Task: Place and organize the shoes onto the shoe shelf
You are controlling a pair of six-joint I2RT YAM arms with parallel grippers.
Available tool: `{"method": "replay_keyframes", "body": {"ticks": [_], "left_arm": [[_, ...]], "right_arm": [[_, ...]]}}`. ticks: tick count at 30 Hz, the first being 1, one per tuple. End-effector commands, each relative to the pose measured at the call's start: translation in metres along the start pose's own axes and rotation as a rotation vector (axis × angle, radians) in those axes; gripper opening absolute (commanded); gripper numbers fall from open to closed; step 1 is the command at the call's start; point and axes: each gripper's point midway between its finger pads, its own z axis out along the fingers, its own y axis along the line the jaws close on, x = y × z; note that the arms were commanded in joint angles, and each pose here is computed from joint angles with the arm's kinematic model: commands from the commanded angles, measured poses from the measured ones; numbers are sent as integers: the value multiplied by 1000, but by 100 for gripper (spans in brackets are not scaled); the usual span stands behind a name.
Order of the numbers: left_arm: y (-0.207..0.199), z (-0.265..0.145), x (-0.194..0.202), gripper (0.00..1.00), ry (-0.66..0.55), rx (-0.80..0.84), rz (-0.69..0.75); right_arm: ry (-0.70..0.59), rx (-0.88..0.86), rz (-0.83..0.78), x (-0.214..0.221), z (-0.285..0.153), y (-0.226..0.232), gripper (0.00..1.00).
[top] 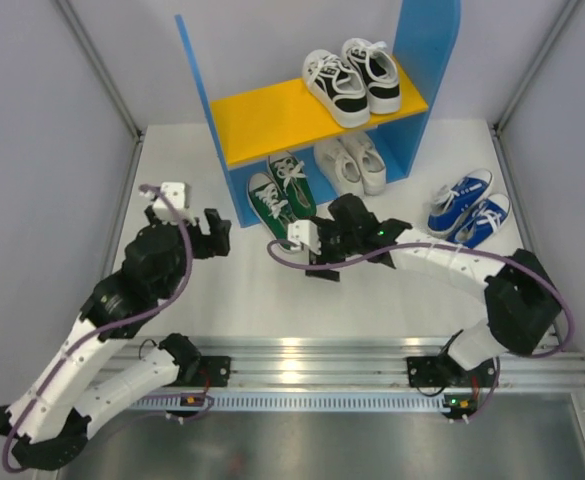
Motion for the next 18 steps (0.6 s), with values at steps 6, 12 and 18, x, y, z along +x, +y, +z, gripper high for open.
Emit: {"method": "replay_keyframes", "body": {"ticks": [6,12,18], "left_arm": [[70,-31,12,86,-143,-228,90],[70,-23,36,86,-132,-209,90],[72,-27,36,87,-150,-203,85]], "right_arm": [[-44,206,9,-66,50,-67,77],[9,192,31,-51,70,-69,63],[64,159,44,-38,89,-68,47]]}}
